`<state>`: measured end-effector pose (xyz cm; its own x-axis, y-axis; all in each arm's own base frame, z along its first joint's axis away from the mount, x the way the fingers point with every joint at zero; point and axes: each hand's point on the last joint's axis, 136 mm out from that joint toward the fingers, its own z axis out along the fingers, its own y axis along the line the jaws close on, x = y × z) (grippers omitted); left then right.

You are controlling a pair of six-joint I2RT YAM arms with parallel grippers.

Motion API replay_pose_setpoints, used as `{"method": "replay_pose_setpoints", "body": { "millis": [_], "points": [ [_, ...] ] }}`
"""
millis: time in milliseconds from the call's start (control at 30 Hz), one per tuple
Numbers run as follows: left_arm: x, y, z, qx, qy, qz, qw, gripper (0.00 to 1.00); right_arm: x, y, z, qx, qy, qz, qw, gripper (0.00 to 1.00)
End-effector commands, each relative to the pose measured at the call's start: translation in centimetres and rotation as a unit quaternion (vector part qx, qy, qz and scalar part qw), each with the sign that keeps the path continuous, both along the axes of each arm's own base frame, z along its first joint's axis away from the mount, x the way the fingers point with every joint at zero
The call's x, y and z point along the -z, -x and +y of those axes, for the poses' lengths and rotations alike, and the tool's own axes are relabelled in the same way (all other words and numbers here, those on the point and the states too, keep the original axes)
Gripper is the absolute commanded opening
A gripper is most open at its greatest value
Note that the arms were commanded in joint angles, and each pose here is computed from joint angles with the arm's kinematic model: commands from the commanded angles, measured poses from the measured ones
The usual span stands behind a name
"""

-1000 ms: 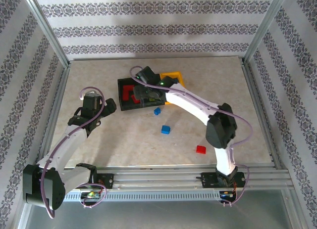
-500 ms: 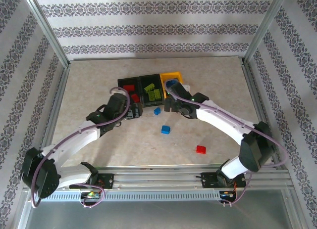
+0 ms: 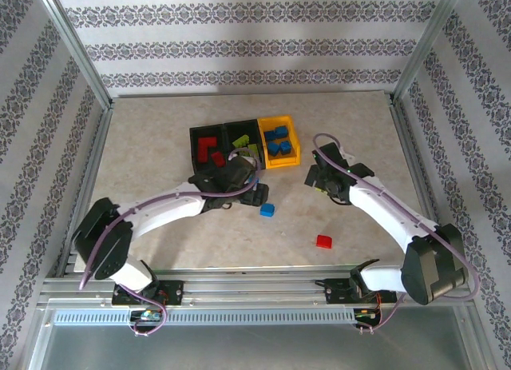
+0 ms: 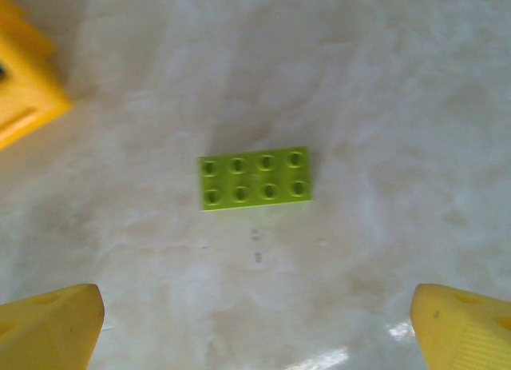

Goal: Sort the legos into containers by color
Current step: Pick up the lego from the center of the table.

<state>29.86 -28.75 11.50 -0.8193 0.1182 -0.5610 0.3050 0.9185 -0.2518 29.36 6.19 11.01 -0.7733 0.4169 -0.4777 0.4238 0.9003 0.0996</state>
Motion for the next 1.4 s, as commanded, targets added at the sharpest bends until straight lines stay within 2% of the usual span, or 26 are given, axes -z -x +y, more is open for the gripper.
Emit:
{"method": "replay_pose_setpoints", "body": {
  "millis": [0,300,633,767,967,1067,1200,1367],
  "points": [
    [1.2,1.8,-1.8,0.058,-0.025,0.029,0.998,0.90,0.7,1.3,-1.4,0.025,-0.009,0.013,1.000,0.98],
    [5.0,2.9,-3.6,0.087,-0.073,0.075,0.991,0.82,1.8,2.2,-3.9,0.061,-0.022,0.025,0.998,0.98],
    [7.7,2.5,-3.9,0.092,-0.116,0.100,0.984,0.77,2.0,1.9,-4.2,0.069,-0.034,0.023,0.997,0.98],
    [8.3,2.2,-4.2,0.093,-0.122,0.100,0.983,0.68,2.1,1.8,-4.2,0.070,-0.037,0.023,0.997,0.98],
    [8.9,1.8,-4.0,0.094,-0.139,0.098,0.981,0.47,2.3,1.9,-4.1,0.073,-0.040,0.023,0.996,0.98],
    [8.9,1.5,-3.9,0.094,-0.144,0.092,0.981,0.40,2.3,1.8,-4.1,0.074,-0.042,0.021,0.996,0.98],
    [8.0,0.7,-4.2,0.092,-0.146,0.072,0.982,0.37,2.4,1.8,-4.0,0.073,-0.047,0.019,0.996,0.98],
    [5.0,-1.7,-4.8,0.085,-0.140,0.026,0.986,0.36,2.5,1.9,-4.0,0.074,-0.046,0.016,0.996,0.98]
  ]
}}
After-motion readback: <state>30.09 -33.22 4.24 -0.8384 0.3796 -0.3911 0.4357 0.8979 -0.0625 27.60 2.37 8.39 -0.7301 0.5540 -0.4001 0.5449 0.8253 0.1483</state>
